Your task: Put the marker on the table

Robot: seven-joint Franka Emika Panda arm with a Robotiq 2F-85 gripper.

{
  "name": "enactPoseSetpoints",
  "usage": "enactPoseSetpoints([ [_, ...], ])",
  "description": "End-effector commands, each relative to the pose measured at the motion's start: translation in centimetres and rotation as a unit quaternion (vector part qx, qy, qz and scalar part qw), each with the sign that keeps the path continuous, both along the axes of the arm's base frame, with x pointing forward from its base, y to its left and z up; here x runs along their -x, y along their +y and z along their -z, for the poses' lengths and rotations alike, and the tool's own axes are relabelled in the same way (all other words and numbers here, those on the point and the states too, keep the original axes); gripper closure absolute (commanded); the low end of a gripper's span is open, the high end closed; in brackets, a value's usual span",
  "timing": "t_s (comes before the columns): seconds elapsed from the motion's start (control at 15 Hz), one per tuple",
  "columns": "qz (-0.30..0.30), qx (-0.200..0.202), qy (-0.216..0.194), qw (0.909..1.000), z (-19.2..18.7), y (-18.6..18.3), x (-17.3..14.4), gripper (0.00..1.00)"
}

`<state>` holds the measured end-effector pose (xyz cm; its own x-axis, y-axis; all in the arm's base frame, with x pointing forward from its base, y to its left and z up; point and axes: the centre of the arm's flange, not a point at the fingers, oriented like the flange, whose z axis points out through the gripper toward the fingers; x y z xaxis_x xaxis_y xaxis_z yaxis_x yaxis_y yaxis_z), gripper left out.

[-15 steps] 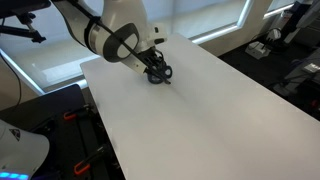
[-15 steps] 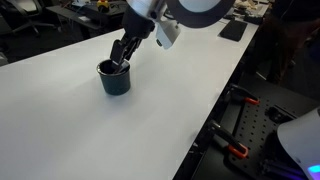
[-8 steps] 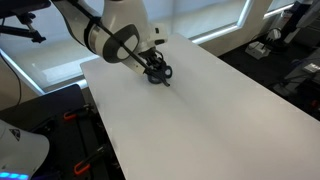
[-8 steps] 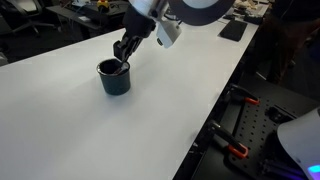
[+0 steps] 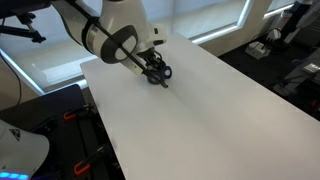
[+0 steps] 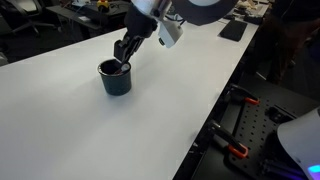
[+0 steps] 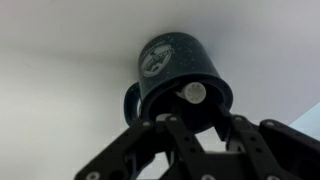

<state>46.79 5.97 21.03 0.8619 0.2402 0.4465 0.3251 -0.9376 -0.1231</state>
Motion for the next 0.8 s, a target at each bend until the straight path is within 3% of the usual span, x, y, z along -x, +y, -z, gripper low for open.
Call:
enactPoseSetpoints([
  [0.0, -0.003, -0.005, 0.008, 0.9999, -0.44, 0.01, 0.65, 0.3],
  [0.27, -0.007, -0.02, 0.012, 0.9997, -0.28, 0.22, 0.73, 0.01],
  [0.73, -0.006, -0.044, 0.019, 0.9988, 0.14, 0.23, 0.75, 0.0],
])
